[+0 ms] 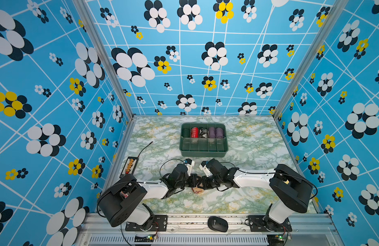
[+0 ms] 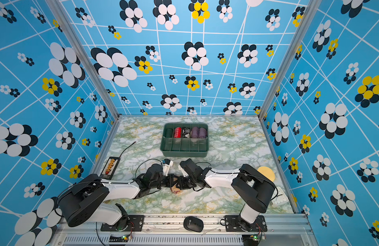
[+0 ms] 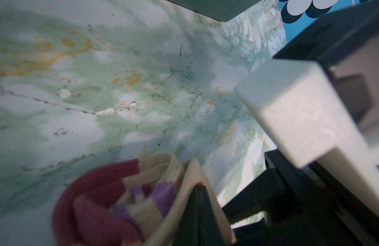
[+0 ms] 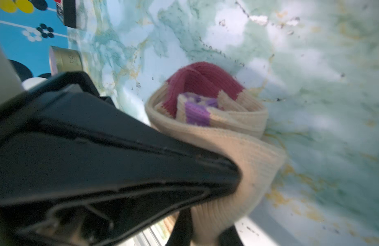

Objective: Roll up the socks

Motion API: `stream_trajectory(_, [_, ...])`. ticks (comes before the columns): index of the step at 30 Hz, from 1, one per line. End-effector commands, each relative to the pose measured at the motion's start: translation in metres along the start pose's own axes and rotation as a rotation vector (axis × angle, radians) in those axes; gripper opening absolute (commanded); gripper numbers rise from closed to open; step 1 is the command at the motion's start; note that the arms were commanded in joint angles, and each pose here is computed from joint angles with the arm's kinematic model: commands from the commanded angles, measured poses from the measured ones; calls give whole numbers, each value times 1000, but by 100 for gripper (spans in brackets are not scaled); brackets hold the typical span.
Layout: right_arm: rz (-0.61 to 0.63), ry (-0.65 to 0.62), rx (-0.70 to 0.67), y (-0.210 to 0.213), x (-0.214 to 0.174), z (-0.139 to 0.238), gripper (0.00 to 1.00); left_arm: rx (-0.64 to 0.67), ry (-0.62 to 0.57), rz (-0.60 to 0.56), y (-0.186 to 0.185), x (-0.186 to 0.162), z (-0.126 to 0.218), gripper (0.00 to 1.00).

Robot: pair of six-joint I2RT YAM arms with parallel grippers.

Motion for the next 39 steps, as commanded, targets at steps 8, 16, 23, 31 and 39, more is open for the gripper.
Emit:
stream_trajectory(8, [178,56,-445,0,-14,3,0,179,172,51,19,-25,16,0])
stream_trajectory(16, [195,50,-437,6,-13,4,1,208,238,59,25,-34,15,0])
stream_trajectory(23, [174,35,-376,8,-12,2,36,236,270,65,33,-41,13,0])
stream_trajectory(31, [105,16,-244,6,-8,4,47,249,249,60,36,-44,18,0])
stream_trajectory(39, [49,4,-165,0,-6,10,51,249,244,68,42,-49,19,0])
Point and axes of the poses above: each gripper's point midway between its finger pads, its own z axis back along the fingers, its own y axis along the line the jaws close on, x = y × z, the point moved 10 cm from there along z, back along the fingers, and after that the axes turned 2 degrees about -z, right-handed, at the moved point
